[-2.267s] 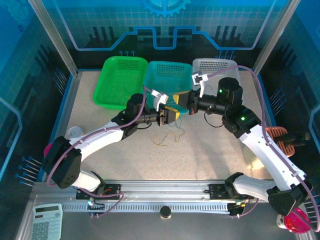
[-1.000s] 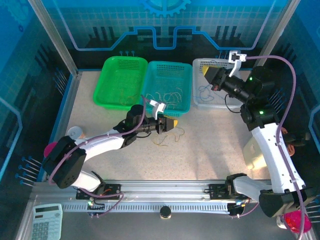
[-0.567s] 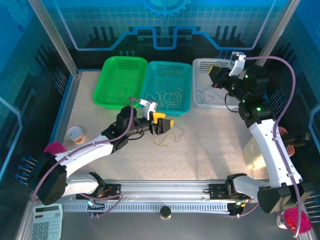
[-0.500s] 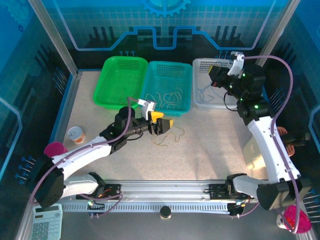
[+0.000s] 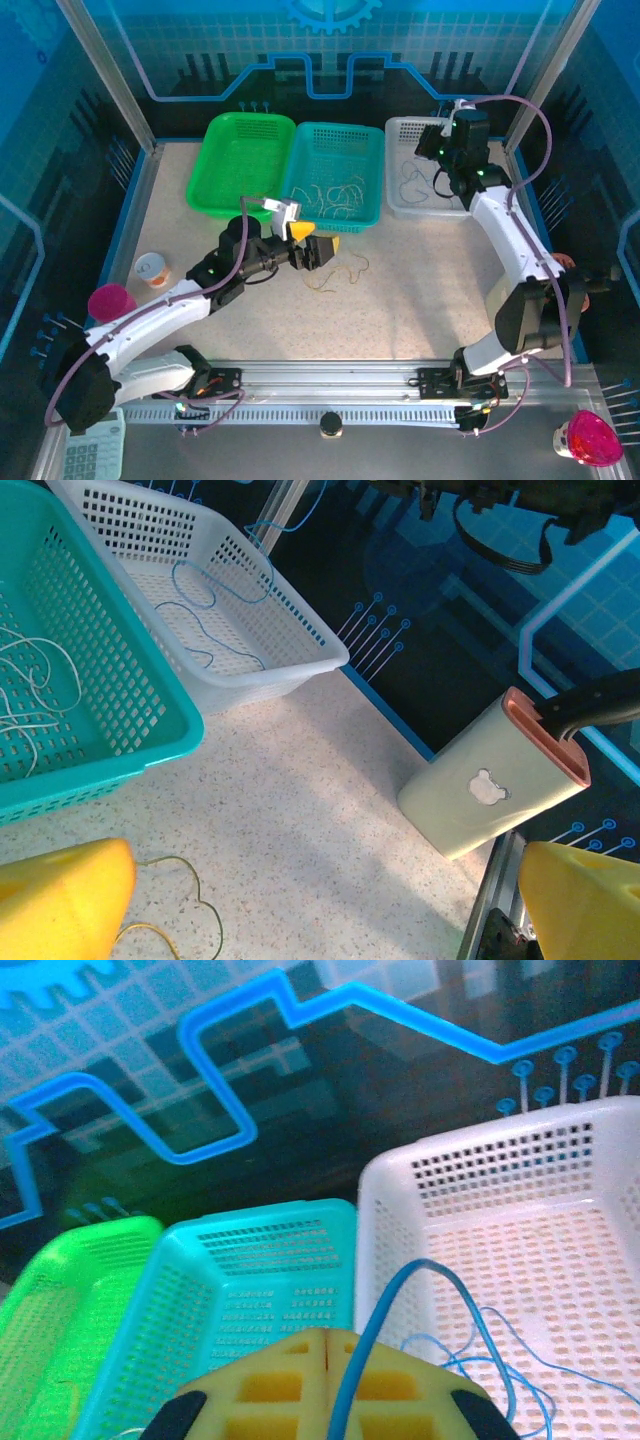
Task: Untangle the cables
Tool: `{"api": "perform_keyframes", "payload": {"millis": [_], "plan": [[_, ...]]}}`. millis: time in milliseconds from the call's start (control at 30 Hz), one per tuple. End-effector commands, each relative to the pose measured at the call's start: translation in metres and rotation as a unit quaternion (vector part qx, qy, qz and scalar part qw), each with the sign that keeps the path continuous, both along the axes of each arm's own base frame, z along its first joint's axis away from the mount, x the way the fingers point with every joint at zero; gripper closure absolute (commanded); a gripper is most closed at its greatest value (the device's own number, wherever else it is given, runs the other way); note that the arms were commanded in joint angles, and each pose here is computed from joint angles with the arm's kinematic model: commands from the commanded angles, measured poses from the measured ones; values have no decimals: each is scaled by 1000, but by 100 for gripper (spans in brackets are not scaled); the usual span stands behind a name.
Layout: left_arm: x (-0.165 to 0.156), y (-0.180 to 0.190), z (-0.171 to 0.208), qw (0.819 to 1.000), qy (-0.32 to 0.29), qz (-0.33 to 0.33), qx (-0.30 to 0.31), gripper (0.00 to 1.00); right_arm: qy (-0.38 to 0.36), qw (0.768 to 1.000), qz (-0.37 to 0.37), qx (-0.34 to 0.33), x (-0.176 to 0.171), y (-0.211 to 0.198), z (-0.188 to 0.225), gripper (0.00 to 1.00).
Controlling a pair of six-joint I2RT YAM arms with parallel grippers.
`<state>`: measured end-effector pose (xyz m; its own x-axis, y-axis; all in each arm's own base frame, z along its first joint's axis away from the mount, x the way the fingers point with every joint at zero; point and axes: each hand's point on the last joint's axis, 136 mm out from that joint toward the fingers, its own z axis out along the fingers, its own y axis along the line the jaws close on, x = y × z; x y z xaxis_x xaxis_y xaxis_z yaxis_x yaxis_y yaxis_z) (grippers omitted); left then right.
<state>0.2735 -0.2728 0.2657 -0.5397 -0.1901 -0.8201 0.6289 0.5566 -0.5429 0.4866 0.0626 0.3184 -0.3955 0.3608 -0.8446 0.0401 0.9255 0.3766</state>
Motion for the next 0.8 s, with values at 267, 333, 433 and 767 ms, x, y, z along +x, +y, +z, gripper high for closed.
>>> {"api": "perform_keyframes", "payload": {"millis": [267,333,433,767], "plan": [[-3,5,12,1000,-10,8,2,1,68,998,1,-15,9,-9,-14,27],[-2,6,12,1000,-10,11,2,1,57,998,1,-8,0,-9,-6,26],[0,7,12,1000,-10,17,2,1,44,999,14,16,-15,-4,1,28],[6,17,-16,998,31,56,27,1,68,987,130,73,-100,58,-40,33]]}}
